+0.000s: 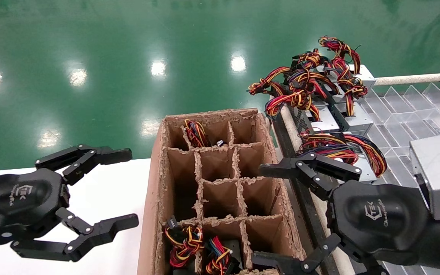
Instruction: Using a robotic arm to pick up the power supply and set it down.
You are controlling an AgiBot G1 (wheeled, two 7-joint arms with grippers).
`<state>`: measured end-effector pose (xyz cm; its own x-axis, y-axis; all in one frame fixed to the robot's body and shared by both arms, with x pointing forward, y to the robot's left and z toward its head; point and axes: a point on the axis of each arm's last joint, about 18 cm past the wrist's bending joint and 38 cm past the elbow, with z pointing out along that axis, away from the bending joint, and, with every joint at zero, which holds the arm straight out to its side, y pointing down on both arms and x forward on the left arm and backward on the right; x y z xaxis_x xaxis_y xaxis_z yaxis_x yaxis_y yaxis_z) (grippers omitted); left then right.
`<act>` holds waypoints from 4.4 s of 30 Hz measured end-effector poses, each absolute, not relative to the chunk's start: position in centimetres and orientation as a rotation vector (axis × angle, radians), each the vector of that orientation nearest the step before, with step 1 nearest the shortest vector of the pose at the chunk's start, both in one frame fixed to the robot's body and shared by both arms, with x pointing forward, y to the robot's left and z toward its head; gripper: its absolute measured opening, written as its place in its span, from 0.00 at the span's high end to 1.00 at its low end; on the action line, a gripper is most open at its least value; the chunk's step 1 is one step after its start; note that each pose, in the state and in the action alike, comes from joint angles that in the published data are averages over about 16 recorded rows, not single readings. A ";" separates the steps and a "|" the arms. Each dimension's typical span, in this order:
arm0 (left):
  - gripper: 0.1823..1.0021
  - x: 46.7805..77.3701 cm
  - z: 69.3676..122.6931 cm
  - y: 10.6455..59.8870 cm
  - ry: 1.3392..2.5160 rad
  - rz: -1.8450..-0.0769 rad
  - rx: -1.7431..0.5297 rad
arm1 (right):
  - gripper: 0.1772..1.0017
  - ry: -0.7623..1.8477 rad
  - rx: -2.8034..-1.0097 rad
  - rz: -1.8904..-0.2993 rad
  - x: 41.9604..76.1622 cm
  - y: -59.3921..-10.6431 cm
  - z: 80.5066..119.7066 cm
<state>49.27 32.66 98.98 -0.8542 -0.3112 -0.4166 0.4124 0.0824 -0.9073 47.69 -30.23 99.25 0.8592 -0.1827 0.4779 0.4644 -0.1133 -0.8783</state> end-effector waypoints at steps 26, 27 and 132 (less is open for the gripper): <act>0.01 49.3 99.0 32.7 1.849 -1.825 0.100 | 0.00 -0.195 -1.691 -0.608 50.2 -29.3 98.2; 0.02 49.3 99.0 32.7 1.849 -1.825 0.100 | 0.00 -0.190 -1.705 -0.614 50.6 -29.0 98.0; 0.99 49.3 99.0 32.7 1.849 -1.825 0.100 | 0.96 -0.551 -1.763 -0.880 51.3 -22.5 111.3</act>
